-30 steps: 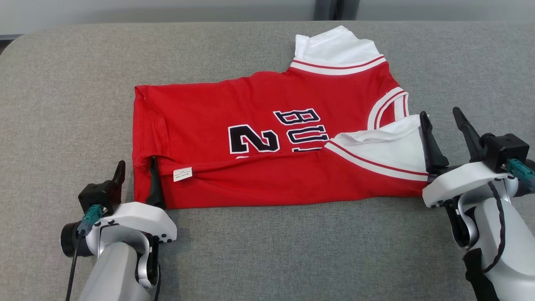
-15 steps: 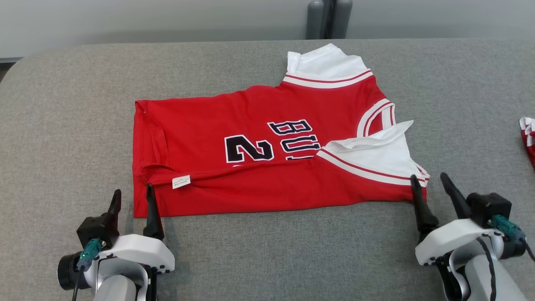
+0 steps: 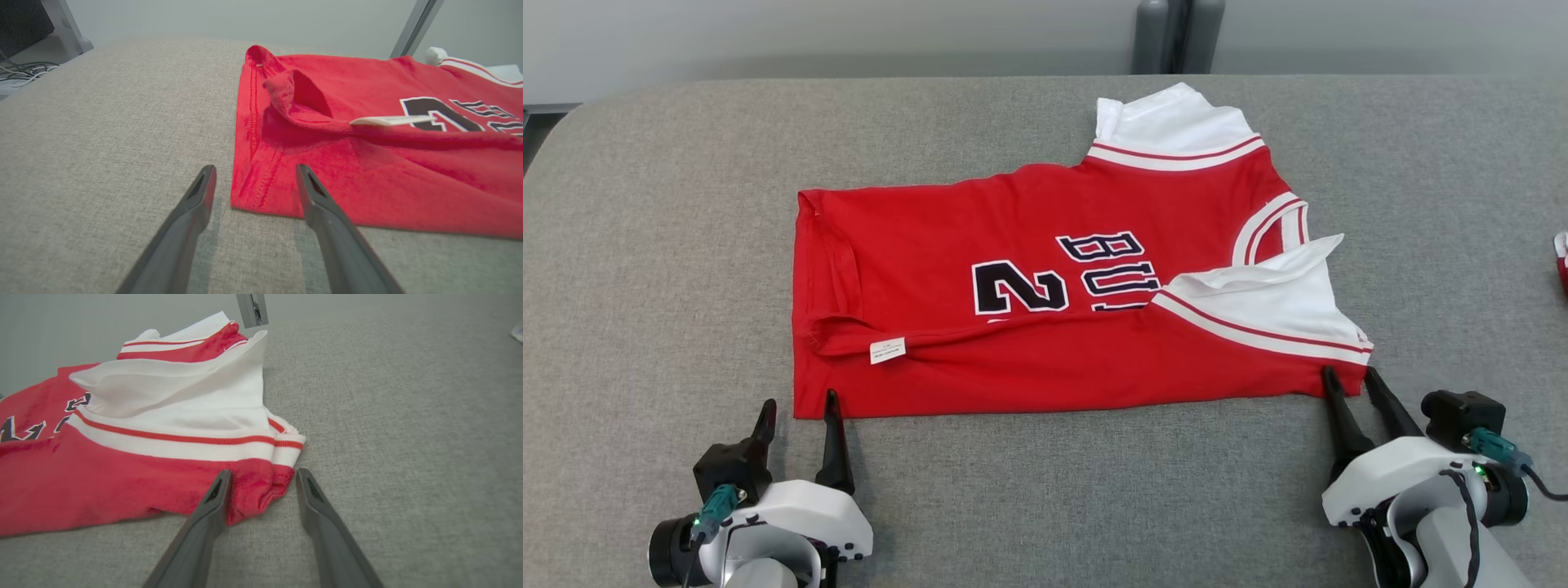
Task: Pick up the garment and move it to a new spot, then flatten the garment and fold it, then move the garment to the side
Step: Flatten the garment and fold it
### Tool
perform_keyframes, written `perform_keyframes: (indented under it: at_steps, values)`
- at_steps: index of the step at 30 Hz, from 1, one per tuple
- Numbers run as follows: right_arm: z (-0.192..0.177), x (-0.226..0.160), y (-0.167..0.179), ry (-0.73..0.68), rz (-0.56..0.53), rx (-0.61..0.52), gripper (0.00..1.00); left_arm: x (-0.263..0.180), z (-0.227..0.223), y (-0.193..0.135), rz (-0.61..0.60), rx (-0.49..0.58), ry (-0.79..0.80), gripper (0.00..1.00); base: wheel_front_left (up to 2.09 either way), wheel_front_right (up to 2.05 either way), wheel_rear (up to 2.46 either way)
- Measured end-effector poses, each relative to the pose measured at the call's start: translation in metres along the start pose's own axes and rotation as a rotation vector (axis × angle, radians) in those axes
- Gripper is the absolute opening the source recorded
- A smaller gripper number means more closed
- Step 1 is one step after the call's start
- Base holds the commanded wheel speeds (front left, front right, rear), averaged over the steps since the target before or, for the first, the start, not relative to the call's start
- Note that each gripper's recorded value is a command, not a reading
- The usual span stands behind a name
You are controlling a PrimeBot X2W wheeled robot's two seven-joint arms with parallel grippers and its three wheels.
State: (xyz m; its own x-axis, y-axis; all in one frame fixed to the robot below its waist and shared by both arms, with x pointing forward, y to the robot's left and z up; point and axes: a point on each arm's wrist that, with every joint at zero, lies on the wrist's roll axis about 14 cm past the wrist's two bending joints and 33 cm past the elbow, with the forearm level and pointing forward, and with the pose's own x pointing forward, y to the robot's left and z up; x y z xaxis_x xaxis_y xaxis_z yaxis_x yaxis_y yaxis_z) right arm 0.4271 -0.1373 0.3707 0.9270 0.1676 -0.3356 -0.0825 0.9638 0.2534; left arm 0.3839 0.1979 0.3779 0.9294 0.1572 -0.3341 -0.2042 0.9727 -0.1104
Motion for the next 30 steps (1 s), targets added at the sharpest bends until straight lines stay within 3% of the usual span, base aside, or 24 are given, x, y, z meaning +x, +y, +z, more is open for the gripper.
perform_keyframes:
  at_steps: [1, 2, 3, 4, 18, 20, 30]
  values:
    - [-0.001, 0.002, 0.001, 0.004, 0.001, 0.004, 0.50, 0.001, -0.001, 0.001, 0.001, 0.000, 0.004, 1.00, 0.00, 0.00, 0.00]
    - [-0.001, 0.003, 0.002, 0.006, 0.003, 0.007, 0.40, 0.001, -0.002, 0.001, 0.003, 0.001, 0.007, 1.00, 0.00, 0.00, 0.00]
    - [-0.002, 0.005, 0.003, 0.012, 0.008, 0.003, 0.04, 0.002, -0.003, 0.002, 0.003, 0.001, 0.010, 1.00, 0.00, 0.00, 0.00]
    - [-0.002, 0.006, 0.004, 0.014, 0.012, 0.004, 0.00, 0.002, -0.004, 0.002, 0.005, 0.003, 0.015, 1.00, 0.00, 0.00, 0.00]
    - [0.012, 0.011, 0.002, -0.035, 0.016, 0.013, 0.00, 0.016, -0.026, 0.001, 0.005, -0.019, 0.097, 0.97, 0.00, 0.00, 0.00]
    - [0.013, 0.011, 0.002, -0.040, 0.016, 0.015, 0.00, 0.019, -0.029, -0.002, -0.007, -0.021, 0.108, 0.00, 0.00, 0.00, 0.00]
    - [0.038, 0.015, 0.001, -0.116, 0.009, 0.038, 0.00, 0.023, -0.015, -0.010, -0.044, -0.052, 0.076, 0.00, 0.00, 0.00, 0.00]
